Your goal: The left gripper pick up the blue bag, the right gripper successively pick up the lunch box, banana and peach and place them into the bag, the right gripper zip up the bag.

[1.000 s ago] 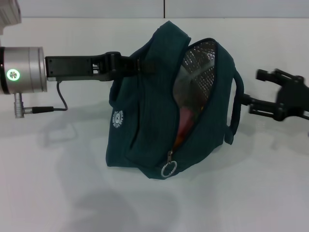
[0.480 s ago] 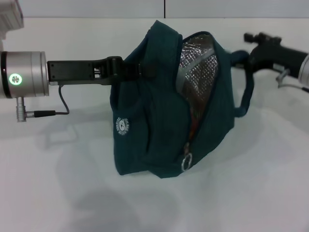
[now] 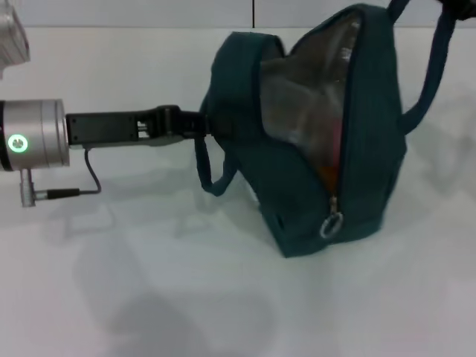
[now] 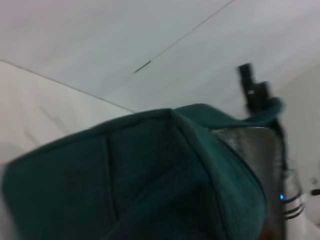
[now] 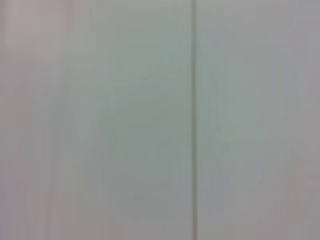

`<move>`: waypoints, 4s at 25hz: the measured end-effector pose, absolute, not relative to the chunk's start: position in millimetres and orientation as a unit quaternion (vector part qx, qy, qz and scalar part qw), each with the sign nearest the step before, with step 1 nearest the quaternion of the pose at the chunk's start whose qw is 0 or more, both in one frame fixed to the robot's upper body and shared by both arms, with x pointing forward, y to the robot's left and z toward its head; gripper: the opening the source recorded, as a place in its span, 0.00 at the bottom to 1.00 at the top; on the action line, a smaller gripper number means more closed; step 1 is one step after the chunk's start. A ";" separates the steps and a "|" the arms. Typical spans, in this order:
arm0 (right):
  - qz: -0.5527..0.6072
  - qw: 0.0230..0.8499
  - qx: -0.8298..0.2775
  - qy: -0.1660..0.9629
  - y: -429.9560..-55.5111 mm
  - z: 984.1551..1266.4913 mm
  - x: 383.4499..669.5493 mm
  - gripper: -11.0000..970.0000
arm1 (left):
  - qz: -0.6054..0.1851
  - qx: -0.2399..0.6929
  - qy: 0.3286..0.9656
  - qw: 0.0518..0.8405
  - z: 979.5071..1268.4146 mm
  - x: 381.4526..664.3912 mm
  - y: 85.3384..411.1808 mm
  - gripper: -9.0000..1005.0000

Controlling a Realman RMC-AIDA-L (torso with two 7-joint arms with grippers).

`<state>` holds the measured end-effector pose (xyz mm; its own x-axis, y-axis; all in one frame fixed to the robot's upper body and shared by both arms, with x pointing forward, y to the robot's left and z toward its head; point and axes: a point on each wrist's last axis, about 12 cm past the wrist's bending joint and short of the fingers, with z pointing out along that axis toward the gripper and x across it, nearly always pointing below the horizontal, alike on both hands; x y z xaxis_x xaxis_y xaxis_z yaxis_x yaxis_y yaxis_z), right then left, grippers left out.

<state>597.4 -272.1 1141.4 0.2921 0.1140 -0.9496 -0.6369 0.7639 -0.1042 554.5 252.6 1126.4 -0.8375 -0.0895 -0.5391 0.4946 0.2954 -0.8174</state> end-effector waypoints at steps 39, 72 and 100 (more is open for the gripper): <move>0.411 0.640 -0.321 0.565 -281.6 1133.0 533.2 0.84 | -0.562 0.126 0.767 0.281 1118.1 559.6 257.7 0.12; 0.493 0.291 -0.515 0.638 -207.6 1073.1 520.8 0.83 | -0.567 0.126 0.763 0.283 1119.0 561.3 252.7 0.12; 0.477 0.395 -0.467 0.631 -209.3 1073.6 526.8 0.81 | -0.565 0.122 0.765 0.285 1117.7 559.6 256.5 0.12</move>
